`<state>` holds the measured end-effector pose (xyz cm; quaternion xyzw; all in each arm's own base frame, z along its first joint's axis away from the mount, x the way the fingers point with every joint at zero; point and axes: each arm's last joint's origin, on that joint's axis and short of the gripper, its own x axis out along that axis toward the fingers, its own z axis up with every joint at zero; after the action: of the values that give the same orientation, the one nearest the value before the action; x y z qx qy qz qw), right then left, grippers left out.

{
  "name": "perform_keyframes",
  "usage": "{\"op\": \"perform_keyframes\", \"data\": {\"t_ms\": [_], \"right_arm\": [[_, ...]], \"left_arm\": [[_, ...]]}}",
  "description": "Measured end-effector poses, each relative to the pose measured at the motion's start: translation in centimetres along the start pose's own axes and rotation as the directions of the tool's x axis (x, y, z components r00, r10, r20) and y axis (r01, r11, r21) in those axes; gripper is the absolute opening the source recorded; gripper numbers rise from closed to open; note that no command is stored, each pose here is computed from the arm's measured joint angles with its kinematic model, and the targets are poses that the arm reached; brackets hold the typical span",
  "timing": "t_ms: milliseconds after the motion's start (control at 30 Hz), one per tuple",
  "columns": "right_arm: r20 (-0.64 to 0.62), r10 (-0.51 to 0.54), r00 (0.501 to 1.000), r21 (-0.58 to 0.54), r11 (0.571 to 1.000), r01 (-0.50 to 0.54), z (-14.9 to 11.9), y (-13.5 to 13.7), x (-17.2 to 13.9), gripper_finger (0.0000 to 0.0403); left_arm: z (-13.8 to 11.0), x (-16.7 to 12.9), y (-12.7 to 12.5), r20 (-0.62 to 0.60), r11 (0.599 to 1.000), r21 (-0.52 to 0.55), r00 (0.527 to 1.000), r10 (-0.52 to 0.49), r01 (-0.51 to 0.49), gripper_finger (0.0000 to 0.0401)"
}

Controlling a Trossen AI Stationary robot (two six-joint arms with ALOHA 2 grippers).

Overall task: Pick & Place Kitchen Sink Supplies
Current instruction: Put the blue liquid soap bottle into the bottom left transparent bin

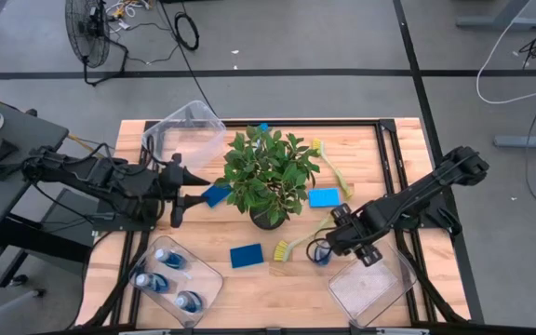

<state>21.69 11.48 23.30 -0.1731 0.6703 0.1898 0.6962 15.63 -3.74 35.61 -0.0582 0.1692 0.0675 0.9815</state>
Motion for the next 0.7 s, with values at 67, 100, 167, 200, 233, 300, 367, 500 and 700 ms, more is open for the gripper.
{"op": "perform_keyframes", "data": {"t_ms": [67, 100, 167, 200, 233, 300, 367, 500, 700], "right_arm": [[-0.008, -0.005, 1.0, -0.035, 0.999, 0.005, -0.7, 0.0, -0.4, 0.0301], [-0.011, -0.014, 1.0, -0.052, 0.999, 0.013, -1.2, -0.1, -0.7, 0.0299], [-0.01, -0.034, 0.999, -0.066, 0.997, 0.033, -2.1, -0.3, -1.5, 0.0295], [0.001, -0.047, 0.999, -0.066, 0.997, 0.047, -2.5, -0.5, -1.9, 0.0293], [0.015, -0.06, 0.998, -0.062, 0.996, 0.061, -2.9, -0.7, -2.4, 0.0291], [0.055, -0.084, 0.995, -0.047, 0.995, 0.086, -3.7, -1.2, -3.4, 0.0288], [0.109, -0.103, 0.989, -0.026, 0.994, 0.106, -4.4, -1.6, -4.3, 0.0286], [0.202, -0.127, 0.971, 0.005, 0.992, 0.129, -5.8, -2.6, -5.3, 0.0286], [0.306, -0.174, 0.936, 0.078, 0.984, 0.158, -7.7, -3.8, -4.1, 0.0286]], "left_arm": [[0.0, 0.0, 0.0, 0.003, 1.0, -0.001, 1.0, 0.005, -0.005, 0.0194], [0.1, 0.0, 0.0, 0.006, 1.0, -0.003, 1.0, 0.006, -0.006, 0.0194], [0.1, 0.0, 0.0, 0.014, 1.0, -0.006, 1.0, 0.004, -0.004, 0.0194], [0.1, 0.0, 0.0, 0.016, 1.0, -0.007, 1.0, 0.004, -0.004, 0.0194], [0.2, 0.0, 0.0, 0.018, 1.0, -0.008, 1.0, 0.003, -0.003, 0.0194], [0.2, 0.0, 0.0, 0.02, 1.0, -0.009, 1.0, 0.003, -0.003, 0.0194], [0.2, 0.0, 0.0, 0.023, 1.0, -0.01, 1.0, 0.002, -0.002, 0.0194], [0.2, 0.0, 0.0, 0.024, 1.0, -0.01, 1.0, 0.002, -0.002, 0.0194], [0.2, 0.0, 0.0, 0.024, 1.0, -0.01, 1.0, 0.002, -0.002, 0.0194]]}}
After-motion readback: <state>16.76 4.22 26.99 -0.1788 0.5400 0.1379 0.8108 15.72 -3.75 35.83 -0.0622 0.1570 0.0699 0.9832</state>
